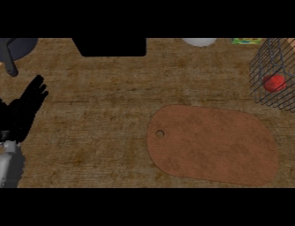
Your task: Pick the bell pepper from the cutting board and place it in the basket
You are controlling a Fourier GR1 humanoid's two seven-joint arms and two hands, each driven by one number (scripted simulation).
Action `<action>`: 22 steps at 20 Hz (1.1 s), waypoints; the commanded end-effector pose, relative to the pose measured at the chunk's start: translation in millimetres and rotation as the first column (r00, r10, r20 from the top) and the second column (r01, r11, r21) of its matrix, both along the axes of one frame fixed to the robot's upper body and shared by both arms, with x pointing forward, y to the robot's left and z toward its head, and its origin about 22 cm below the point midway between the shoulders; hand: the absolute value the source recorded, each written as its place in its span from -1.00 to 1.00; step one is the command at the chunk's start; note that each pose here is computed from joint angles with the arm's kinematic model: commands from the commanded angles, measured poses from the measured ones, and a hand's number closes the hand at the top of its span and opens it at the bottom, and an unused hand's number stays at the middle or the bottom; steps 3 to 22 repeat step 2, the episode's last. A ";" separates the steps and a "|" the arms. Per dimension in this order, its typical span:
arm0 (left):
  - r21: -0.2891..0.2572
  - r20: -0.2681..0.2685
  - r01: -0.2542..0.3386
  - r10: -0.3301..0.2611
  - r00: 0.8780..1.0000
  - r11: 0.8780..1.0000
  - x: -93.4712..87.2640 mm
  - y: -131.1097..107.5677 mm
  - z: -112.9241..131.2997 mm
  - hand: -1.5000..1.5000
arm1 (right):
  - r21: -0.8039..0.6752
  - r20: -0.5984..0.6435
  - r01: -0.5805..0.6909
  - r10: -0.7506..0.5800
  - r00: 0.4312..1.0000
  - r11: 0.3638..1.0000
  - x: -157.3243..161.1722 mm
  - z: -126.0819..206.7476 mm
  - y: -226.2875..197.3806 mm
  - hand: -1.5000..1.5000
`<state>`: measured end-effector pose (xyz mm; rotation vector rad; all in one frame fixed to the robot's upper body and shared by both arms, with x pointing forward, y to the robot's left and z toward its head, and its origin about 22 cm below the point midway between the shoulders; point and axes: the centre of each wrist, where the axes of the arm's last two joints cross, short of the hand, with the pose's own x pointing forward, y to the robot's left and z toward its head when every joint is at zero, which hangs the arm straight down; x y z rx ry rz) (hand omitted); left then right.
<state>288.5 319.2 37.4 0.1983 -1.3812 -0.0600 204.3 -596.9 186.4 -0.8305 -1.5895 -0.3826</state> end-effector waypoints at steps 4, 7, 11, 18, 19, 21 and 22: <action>0.018 0.005 0.007 -0.007 1.000 1.000 5.7 -13.7 -0.1 0.00 | -0.004 -0.042 -0.067 0.067 0.997 0.998 -61.5 -7.2 -40.6 -1.00; 0.018 0.005 0.007 -0.007 1.000 1.000 5.7 -13.7 -0.1 0.00 | -0.004 -0.042 -0.067 0.067 0.997 0.998 -61.5 -7.2 -40.6 -1.00; 0.018 0.005 0.007 -0.007 1.000 1.000 5.7 -13.7 -0.1 0.00 | -0.004 -0.042 -0.067 0.067 0.997 0.998 -61.5 -7.2 -40.6 -1.00; 0.018 0.005 0.007 -0.007 1.000 1.000 5.7 -13.7 -0.1 0.00 | -0.004 -0.042 -0.067 0.067 0.997 0.998 -61.5 -7.2 -40.6 -1.00; 0.018 0.005 0.007 -0.007 1.000 1.000 5.7 -13.7 -0.1 0.00 | -0.004 -0.042 -0.067 0.067 0.997 0.998 -61.5 -7.2 -40.6 -1.00; 0.018 0.005 0.007 -0.007 1.000 1.000 5.7 -13.7 -0.1 0.00 | -0.004 -0.042 -0.067 0.067 0.997 0.998 -61.5 -7.2 -40.6 -1.00; 0.018 0.005 0.007 -0.007 1.000 1.000 5.7 -13.7 -0.1 0.00 | -0.004 -0.042 -0.067 0.067 0.997 0.998 -61.5 -7.2 -40.6 -1.00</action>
